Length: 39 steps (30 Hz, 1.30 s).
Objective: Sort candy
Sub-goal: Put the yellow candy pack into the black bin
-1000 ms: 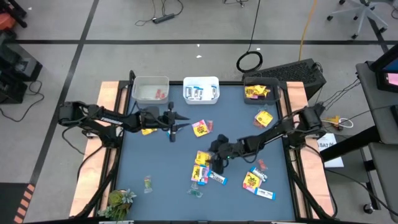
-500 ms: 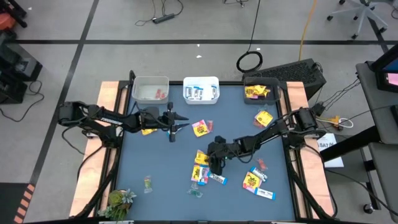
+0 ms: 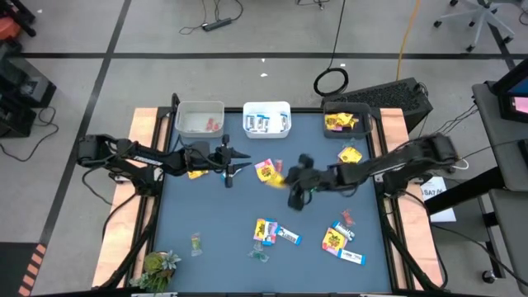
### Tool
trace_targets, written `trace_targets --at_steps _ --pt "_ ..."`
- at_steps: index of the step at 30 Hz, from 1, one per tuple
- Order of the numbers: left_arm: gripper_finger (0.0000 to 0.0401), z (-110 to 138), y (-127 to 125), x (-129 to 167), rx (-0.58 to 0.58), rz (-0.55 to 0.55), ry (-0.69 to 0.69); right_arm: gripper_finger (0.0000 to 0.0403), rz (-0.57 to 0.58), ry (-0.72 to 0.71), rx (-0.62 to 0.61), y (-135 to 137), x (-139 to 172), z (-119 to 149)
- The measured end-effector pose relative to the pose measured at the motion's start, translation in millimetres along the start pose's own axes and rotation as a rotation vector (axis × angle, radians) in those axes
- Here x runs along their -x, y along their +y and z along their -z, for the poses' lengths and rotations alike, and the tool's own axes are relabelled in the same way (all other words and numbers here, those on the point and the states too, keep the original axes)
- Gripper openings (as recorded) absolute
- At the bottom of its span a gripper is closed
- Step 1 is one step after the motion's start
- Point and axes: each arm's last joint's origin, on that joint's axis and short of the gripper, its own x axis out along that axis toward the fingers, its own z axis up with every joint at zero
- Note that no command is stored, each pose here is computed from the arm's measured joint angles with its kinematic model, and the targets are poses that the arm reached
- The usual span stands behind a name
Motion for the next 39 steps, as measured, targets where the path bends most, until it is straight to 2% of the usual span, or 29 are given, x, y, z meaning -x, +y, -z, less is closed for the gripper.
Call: trace_targets --at_steps 5,10,13,17,29,35,39 --pt "0.0106 -0.1 0.0 0.0 0.0 0.0 -0.001 0.0002 0.293 0.001 -0.063 -45.4 45.3 -10.7" --pt "0.0106 0.0 0.0 0.0 0.001 0.0 0.0 0.0001 0.562 0.053 -0.175 -93.7 77.3 -6.9" --pt "0.0106 0.1 0.0 0.0 0.002 0.0 0.001 0.0001 0.701 0.096 -0.265 -121.8 87.6 -1.7" --pt "0.0106 0.1 0.0 0.0 0.004 0.0 0.001 0.0001 0.826 0.156 -0.358 -155.9 87.5 3.7" --pt "0.0106 1.4 -0.3 0.0 0.002 0.003 0.014 0.0 0.783 0.34 -0.537 -231.5 36.8 29.5" --pt "0.0106 1.9 -0.4 0.0 0.002 0.004 0.02 0.0009 0.762 0.391 -0.575 -252.0 15.8 44.9" --pt "0.0106 1.9 -0.4 0.0 0.002 0.005 0.02 0.0033 0.752 0.426 -0.573 -254.4 11.6 50.1"
